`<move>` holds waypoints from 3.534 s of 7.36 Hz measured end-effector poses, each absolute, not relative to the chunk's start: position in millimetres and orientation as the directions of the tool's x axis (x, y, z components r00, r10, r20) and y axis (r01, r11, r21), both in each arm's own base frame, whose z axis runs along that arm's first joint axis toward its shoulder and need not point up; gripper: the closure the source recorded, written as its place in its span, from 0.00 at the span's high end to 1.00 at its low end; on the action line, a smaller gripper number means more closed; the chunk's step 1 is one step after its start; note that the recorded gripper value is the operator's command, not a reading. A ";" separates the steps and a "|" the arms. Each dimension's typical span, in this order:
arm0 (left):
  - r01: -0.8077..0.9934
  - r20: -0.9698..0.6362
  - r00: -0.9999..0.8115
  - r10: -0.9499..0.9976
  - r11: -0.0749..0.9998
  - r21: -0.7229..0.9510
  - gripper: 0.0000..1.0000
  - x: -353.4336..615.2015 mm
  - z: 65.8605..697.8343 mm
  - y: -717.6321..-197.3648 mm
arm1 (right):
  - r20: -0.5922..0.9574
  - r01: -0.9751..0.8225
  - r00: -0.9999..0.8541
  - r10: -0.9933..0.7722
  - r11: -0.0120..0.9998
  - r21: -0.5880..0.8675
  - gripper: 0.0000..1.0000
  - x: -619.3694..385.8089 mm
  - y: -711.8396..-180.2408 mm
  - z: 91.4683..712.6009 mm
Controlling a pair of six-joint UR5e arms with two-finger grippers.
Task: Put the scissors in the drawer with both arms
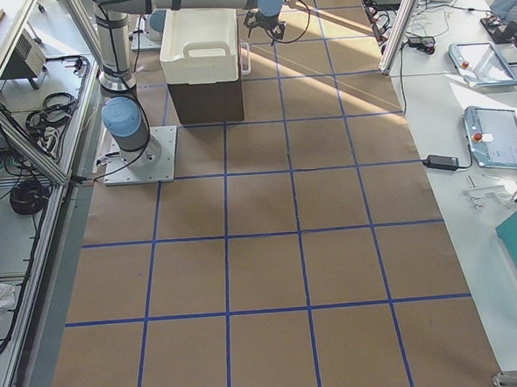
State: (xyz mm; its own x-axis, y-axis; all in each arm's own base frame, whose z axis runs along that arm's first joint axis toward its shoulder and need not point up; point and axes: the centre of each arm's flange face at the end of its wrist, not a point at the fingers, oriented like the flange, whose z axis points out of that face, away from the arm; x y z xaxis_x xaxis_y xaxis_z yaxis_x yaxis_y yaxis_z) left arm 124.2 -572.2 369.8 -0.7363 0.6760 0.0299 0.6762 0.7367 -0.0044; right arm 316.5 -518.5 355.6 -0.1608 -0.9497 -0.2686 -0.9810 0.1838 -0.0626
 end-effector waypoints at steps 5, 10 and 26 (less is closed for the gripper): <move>0.919 -0.046 -0.394 0.918 0.394 0.000 1.00 206.6 289.3 -606.0 | -0.330 -0.996 0.085 -0.940 -0.078 -0.034 0.95 310.1 -530.5 321.6; 0.980 -0.056 -0.198 0.979 0.199 0.004 0.98 247.4 220.3 -638.4 | -0.480 -0.996 0.069 -0.874 -0.085 0.013 0.96 313.7 -544.7 297.9; 0.997 -0.065 -0.076 0.995 0.074 -0.028 0.00 255.9 168.0 -658.8 | -0.427 -0.997 0.081 -0.900 -0.079 -0.022 0.50 323.7 -566.7 282.2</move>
State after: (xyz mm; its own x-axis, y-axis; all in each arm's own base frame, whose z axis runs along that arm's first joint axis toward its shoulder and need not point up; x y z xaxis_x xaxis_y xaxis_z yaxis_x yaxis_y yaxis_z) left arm 255.9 -658.8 168.0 -0.0756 0.9950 -0.0653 0.9969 0.0739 -0.0281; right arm 323.7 -566.7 282.2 0.0811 -0.9004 -0.4274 -0.9966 -0.0792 -0.0223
